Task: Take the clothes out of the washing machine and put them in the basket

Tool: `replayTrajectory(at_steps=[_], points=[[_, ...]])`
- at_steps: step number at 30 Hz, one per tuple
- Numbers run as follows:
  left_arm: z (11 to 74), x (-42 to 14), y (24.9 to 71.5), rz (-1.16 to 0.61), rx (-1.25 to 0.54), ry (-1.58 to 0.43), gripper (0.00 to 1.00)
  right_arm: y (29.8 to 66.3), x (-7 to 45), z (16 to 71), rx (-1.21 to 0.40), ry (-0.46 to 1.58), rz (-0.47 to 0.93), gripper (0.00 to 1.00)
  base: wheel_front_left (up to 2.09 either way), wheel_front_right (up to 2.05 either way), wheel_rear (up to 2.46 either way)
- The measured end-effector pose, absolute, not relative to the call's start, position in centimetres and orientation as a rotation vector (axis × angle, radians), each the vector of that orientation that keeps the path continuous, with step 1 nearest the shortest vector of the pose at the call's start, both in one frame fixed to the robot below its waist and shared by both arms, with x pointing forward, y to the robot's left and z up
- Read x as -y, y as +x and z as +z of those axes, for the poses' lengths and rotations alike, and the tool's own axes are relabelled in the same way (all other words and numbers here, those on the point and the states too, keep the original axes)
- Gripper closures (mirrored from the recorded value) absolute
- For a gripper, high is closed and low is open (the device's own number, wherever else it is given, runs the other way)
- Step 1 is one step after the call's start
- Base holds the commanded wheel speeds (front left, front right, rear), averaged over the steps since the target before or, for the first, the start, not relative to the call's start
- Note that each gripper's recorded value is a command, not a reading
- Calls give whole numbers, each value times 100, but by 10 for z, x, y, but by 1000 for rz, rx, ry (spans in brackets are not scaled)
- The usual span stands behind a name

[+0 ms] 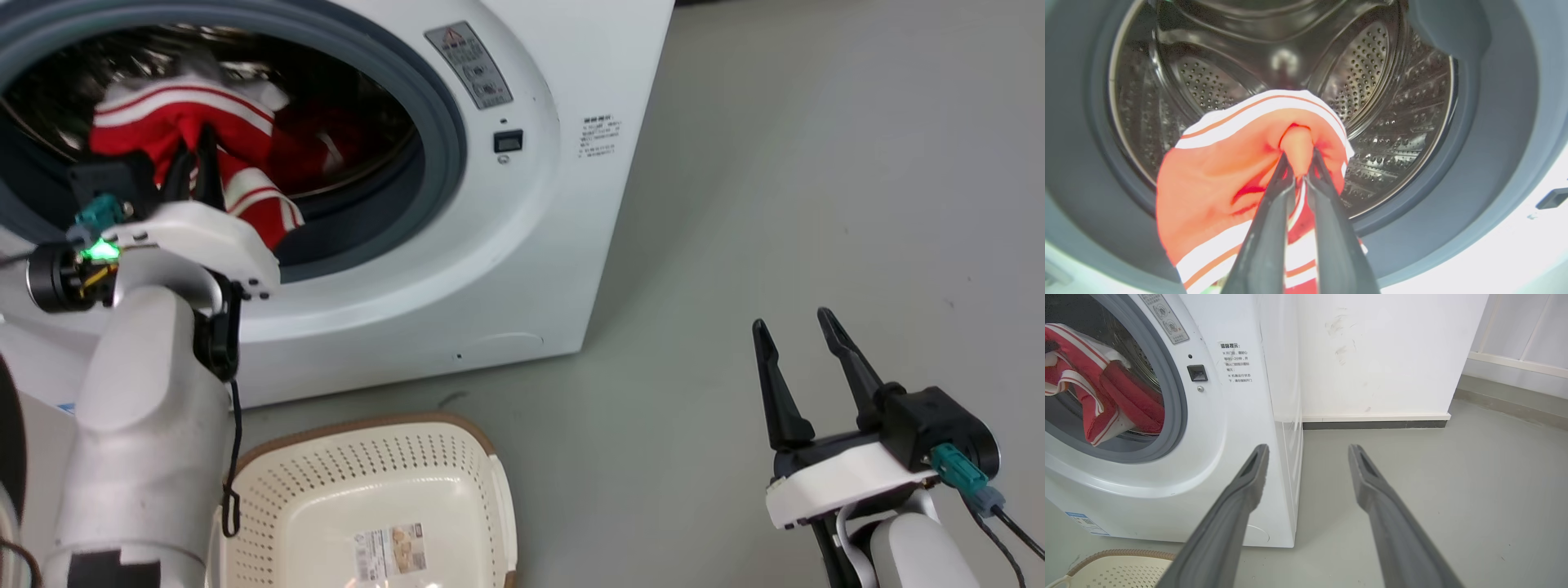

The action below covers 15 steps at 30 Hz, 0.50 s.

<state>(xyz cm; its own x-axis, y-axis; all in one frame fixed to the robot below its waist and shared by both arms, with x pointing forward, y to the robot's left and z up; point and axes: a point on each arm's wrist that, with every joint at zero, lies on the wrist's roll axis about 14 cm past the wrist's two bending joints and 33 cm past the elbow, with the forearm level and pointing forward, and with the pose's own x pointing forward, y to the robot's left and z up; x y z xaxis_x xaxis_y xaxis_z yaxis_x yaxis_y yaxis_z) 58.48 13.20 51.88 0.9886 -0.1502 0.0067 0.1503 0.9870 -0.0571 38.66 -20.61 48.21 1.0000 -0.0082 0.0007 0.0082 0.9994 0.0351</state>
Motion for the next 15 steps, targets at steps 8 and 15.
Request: replayTrajectory(at_steps=[8,15], points=[[554,-138,533,-145,130,-85,100,371,201,496,30,43,1,0,0,0,0],[566,-138,479,-141,211,-114,100,365,191,503,42,49,31,0,0,0,0]])
